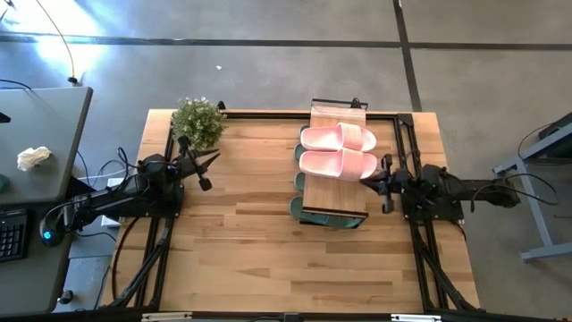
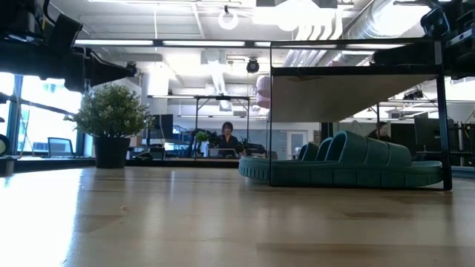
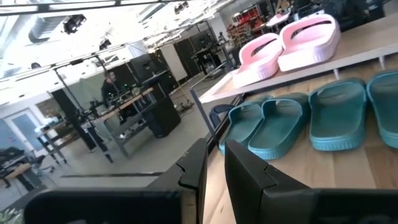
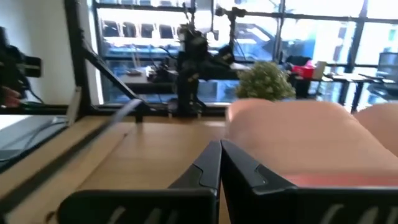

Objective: Pick and place slides into the shelf
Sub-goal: Return to Home Position

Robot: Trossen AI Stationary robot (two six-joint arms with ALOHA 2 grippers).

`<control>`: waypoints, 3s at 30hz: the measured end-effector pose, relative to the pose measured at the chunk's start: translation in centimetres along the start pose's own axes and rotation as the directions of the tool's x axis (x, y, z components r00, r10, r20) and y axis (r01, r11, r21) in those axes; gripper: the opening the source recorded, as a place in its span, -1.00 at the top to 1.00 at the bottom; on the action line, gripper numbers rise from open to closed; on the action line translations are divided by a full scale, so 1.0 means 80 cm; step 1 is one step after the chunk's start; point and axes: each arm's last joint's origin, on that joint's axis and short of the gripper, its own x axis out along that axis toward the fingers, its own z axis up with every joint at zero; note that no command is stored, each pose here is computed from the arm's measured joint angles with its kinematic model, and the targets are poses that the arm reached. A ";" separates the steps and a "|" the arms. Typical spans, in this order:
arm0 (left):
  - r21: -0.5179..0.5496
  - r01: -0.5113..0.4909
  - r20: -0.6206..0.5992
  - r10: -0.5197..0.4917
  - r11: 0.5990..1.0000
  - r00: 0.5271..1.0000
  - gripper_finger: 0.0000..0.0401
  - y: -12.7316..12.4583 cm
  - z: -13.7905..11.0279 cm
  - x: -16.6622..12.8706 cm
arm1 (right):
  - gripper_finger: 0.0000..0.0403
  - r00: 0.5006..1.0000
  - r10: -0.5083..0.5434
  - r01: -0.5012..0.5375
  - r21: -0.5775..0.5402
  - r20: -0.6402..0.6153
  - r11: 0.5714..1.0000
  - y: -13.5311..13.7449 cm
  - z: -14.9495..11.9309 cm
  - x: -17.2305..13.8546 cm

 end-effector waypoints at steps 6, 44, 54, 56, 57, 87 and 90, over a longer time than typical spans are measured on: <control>0.000 -0.006 -0.002 0.006 1.000 1.000 0.77 0.000 0.000 0.000 | 1.00 0.998 -0.029 0.031 0.035 -0.047 0.999 -0.001 -0.006 0.000; -0.175 0.077 0.038 -0.071 0.982 0.997 0.77 -0.002 0.002 0.000 | 1.00 0.998 -0.028 0.032 0.076 -0.049 0.997 -0.001 -0.006 0.000; -0.175 0.077 0.038 -0.071 0.982 0.997 0.77 -0.002 0.002 0.000 | 1.00 0.998 -0.029 0.032 0.076 -0.049 0.997 -0.001 -0.006 0.000; -0.175 0.077 0.038 -0.071 0.982 0.997 0.77 -0.002 0.002 0.000 | 1.00 0.998 -0.028 0.032 0.076 -0.049 0.997 -0.001 -0.006 0.000; -0.175 0.077 0.038 -0.071 0.982 0.997 0.77 -0.002 0.002 0.000 | 1.00 0.998 -0.028 0.032 0.076 -0.049 0.997 -0.001 -0.006 0.000; -0.175 0.076 0.038 -0.071 0.982 0.997 0.77 -0.002 0.002 0.000 | 1.00 0.998 -0.028 0.032 0.076 -0.050 0.997 -0.001 -0.006 0.000; -0.175 0.077 0.038 -0.071 0.982 0.997 0.77 -0.002 0.002 0.000 | 1.00 0.998 -0.028 0.032 0.076 -0.050 0.997 -0.001 -0.006 0.000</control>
